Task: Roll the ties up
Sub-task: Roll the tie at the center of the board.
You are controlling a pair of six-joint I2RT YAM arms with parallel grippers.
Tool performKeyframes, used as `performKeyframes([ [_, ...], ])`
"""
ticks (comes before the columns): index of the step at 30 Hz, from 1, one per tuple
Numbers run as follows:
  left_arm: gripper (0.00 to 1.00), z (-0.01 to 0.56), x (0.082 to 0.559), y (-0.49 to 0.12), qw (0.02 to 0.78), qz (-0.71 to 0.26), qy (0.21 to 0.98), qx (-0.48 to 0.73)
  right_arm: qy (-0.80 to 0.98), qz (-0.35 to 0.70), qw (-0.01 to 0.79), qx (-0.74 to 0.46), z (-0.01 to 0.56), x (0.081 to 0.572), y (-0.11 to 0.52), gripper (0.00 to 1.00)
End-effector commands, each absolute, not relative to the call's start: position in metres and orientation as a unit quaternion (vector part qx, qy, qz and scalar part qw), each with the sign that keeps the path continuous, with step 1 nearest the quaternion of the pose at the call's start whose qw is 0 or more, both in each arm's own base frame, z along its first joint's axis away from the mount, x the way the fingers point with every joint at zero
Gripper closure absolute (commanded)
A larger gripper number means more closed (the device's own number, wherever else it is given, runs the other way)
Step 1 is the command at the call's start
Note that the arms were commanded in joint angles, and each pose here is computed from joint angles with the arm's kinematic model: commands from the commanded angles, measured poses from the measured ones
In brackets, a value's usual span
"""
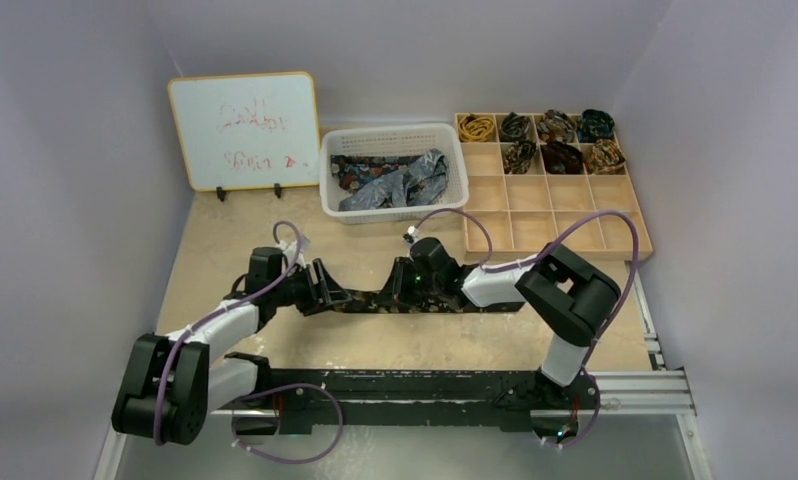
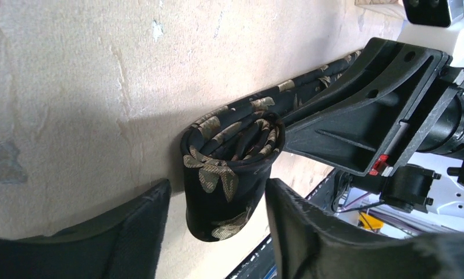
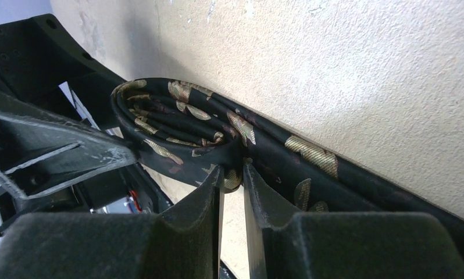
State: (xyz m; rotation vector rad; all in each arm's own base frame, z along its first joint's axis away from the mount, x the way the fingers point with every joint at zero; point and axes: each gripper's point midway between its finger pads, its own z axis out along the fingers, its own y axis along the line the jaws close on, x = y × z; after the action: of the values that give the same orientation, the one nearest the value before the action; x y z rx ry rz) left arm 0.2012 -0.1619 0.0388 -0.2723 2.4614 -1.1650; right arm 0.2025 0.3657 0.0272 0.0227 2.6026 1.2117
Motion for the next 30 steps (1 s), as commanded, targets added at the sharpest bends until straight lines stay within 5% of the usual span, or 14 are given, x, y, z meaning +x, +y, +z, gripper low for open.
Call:
performKeyframes([
  [1,0.38,0.053,0.218,-0.157,0.236,-0.405,0.878,-0.1,0.907,0.395,0.143,0.019,0.021,0.211,0.362,0.8],
  [7,0.32,0.054,0.223,-0.152,0.256,-0.389,0.88,-0.096,0.914,0.382,0.134,0.027,0.012,0.21,0.359,0.82],
  [30,0.73,0.059,0.225,-0.162,0.263,-0.419,0.867,-0.055,0.908,0.4,0.12,0.012,0.012,0.209,0.365,0.86],
])
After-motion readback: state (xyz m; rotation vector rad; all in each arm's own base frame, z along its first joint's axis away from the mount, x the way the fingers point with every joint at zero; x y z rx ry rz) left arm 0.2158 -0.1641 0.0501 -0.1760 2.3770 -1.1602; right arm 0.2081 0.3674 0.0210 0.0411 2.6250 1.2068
